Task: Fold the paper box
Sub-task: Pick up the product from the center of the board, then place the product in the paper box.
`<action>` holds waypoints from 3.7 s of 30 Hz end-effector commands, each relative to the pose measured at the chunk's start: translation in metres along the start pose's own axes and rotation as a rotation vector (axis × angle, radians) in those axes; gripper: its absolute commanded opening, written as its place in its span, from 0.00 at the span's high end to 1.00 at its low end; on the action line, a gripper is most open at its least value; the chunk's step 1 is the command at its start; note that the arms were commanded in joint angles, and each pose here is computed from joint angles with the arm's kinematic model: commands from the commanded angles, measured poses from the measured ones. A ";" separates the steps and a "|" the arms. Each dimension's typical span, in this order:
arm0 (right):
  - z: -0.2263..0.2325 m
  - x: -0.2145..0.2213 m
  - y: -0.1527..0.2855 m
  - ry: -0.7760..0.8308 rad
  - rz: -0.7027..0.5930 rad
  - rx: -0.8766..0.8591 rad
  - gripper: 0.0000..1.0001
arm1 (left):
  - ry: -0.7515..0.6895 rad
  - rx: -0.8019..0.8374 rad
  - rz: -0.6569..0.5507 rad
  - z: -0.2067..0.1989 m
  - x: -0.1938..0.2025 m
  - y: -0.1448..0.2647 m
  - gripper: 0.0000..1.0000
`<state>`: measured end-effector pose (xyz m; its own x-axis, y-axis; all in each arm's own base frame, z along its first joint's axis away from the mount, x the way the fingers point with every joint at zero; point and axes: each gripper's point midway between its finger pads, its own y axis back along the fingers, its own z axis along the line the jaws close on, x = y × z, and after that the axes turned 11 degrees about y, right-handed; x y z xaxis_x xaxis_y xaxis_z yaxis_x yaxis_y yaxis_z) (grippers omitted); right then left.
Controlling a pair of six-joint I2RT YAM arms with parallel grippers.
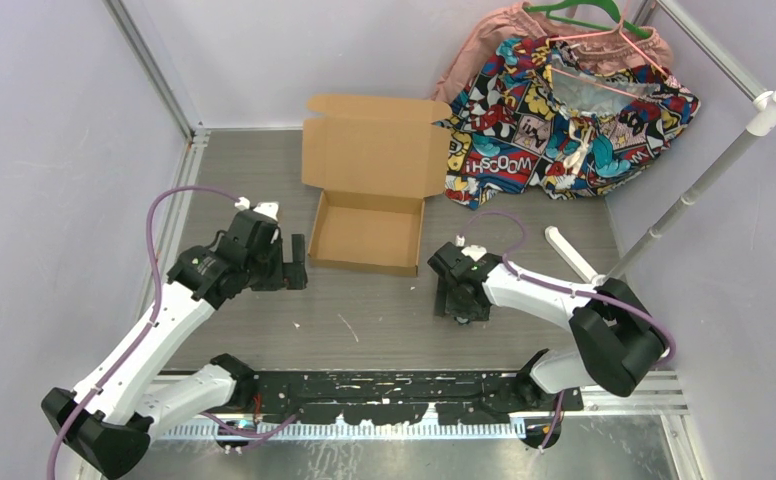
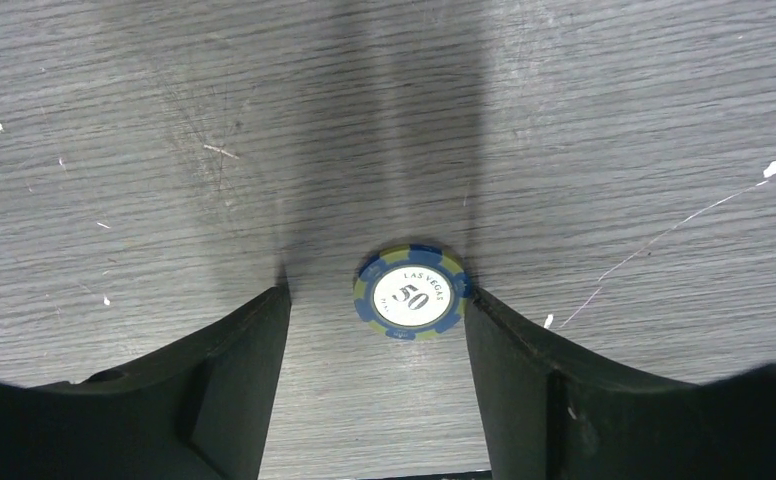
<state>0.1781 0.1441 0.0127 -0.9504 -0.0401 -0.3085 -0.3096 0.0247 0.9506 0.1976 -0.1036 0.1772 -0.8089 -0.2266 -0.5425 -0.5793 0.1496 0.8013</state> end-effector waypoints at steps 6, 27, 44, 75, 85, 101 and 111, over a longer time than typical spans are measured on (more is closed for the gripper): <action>-0.011 0.020 -0.008 -0.051 0.039 0.032 0.37 | -0.020 0.031 -0.044 -0.008 -0.013 0.002 0.00; -0.013 0.011 0.002 -0.053 0.008 0.043 0.68 | -0.007 0.025 -0.054 -0.004 -0.010 0.002 0.00; -0.001 -0.031 0.035 -0.022 -0.078 0.022 0.68 | -0.009 0.017 -0.068 -0.002 -0.013 0.003 0.00; 0.113 -0.198 0.077 0.131 -0.248 -0.103 0.67 | -0.035 -0.014 -0.088 0.004 -0.020 0.015 0.00; 0.154 -0.226 0.032 0.215 -0.216 -0.125 0.62 | -0.045 -0.033 -0.095 0.008 -0.023 0.022 0.00; 0.157 -0.269 0.075 0.232 -0.338 -0.309 0.32 | -0.009 -0.022 -0.156 -0.025 -0.067 -0.003 0.00; 0.042 -0.362 0.118 0.035 -0.662 -0.425 0.31 | 0.071 0.103 -0.255 -0.057 -0.176 -0.038 0.00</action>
<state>0.4528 0.2265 0.1861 -0.7114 -0.0094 -0.7027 -0.6586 -0.3397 0.6714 0.3123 -0.1260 0.2170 -0.7312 -0.2604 -0.6305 -0.6714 0.1111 0.7327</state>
